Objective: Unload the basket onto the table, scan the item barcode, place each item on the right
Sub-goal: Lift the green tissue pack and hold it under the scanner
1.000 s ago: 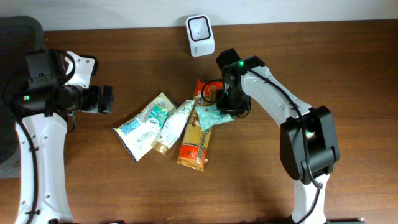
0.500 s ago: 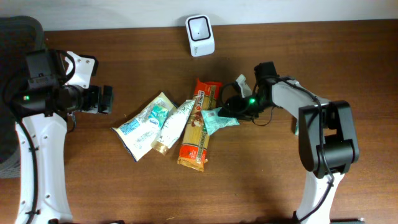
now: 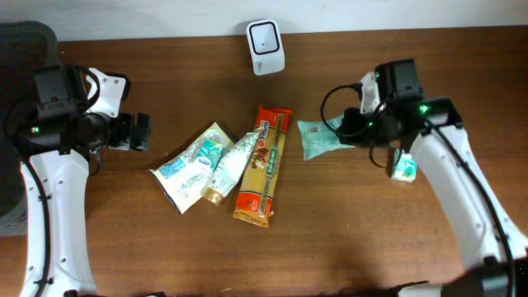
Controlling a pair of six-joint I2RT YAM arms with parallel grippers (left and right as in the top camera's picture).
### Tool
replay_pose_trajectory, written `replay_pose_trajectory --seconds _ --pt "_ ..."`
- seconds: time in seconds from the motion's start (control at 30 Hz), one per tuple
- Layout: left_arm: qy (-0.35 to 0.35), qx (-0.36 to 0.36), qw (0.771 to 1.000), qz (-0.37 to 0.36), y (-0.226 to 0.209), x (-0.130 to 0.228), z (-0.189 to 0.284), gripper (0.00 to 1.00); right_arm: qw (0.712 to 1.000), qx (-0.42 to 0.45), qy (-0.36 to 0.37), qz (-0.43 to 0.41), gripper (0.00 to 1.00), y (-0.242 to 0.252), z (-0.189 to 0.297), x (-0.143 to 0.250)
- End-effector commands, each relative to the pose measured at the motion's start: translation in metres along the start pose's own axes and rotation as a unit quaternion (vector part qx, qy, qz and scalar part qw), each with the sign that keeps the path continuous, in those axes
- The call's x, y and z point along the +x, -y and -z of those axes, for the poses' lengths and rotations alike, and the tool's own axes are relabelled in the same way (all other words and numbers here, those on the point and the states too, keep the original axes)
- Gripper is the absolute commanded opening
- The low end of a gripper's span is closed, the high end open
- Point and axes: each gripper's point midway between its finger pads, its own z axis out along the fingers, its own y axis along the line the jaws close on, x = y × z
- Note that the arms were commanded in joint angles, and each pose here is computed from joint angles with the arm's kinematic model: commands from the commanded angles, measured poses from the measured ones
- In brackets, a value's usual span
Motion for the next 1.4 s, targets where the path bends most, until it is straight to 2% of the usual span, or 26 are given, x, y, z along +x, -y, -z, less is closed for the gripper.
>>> replay_pose_trajectory --seconds 0.0,0.1,0.23,0.3,0.37,0.4,0.43,0.5,0.6,0.67,0.7,0.77,0.83,0.9,1.2,1.3,1.37 --pt "0.009 0.001 1.000 -0.007 0.000 -0.004 0.005 0.99 0.997 0.069 0.023 -0.025 0.04 0.000 0.001 0.002" --pt "0.009 0.001 1.000 -0.007 0.000 -0.004 0.005 0.99 1.000 0.004 0.005 0.006 0.04 -0.033 0.001 0.009" --pt "0.009 0.001 1.000 -0.007 0.000 -0.004 0.005 0.99 0.999 -0.017 0.021 0.045 0.04 -0.053 0.020 -0.002" --pt "0.009 0.001 1.000 -0.007 0.000 -0.004 0.005 0.99 0.993 0.016 0.077 0.092 0.04 -0.076 0.055 -0.036" --pt "0.009 0.001 1.000 -0.007 0.000 -0.004 0.005 0.99 0.974 0.084 0.154 0.146 0.04 -0.095 0.078 -0.081" --pt "0.009 0.001 1.000 -0.007 0.000 -0.004 0.005 0.99 0.947 0.159 0.221 0.171 0.04 -0.104 0.090 -0.119" --pt "0.009 0.001 1.000 -0.007 0.000 -0.004 0.005 0.99 0.929 0.191 0.253 0.191 0.04 -0.110 0.090 -0.139" --pt "0.009 0.001 1.000 -0.007 0.000 -0.004 0.005 0.99 0.874 0.261 0.329 0.245 0.04 -0.127 0.078 -0.187" --pt "0.009 0.001 1.000 -0.007 0.000 -0.004 0.005 0.99 0.784 0.346 0.396 0.328 0.04 -0.148 0.018 -0.250" --pt "0.009 0.001 1.000 -0.007 0.000 -0.004 0.005 0.99 0.743 0.369 0.424 0.363 0.04 -0.156 -0.011 -0.270" --pt "0.009 0.001 1.000 -0.007 0.000 -0.004 0.005 0.99 0.710 0.395 0.446 0.376 0.04 -0.158 -0.027 -0.281" --pt "0.009 0.001 1.000 -0.007 0.000 -0.004 0.005 0.99 0.682 0.408 0.471 0.383 0.04 -0.158 -0.052 -0.288" --pt "0.009 0.001 1.000 -0.007 0.000 -0.004 0.005 0.99 0.684 0.404 0.445 0.413 0.04 -0.148 -0.102 -0.282" --pt "0.009 0.001 1.000 -0.007 0.000 -0.004 0.005 0.99 0.687 0.403 0.428 0.427 0.04 -0.143 -0.122 -0.277" --pt "0.009 0.001 1.000 -0.007 0.000 -0.004 0.005 0.99 0.691 0.405 0.406 0.440 0.04 -0.141 -0.131 -0.273" --pt "0.009 0.001 1.000 -0.007 0.000 -0.004 0.005 0.99 0.698 0.372 0.357 0.496 0.04 -0.142 -0.160 -0.260" --pt "0.009 0.001 1.000 -0.007 0.000 -0.004 0.005 0.99 0.700 0.373 0.351 0.498 0.04 -0.139 -0.162 -0.259"
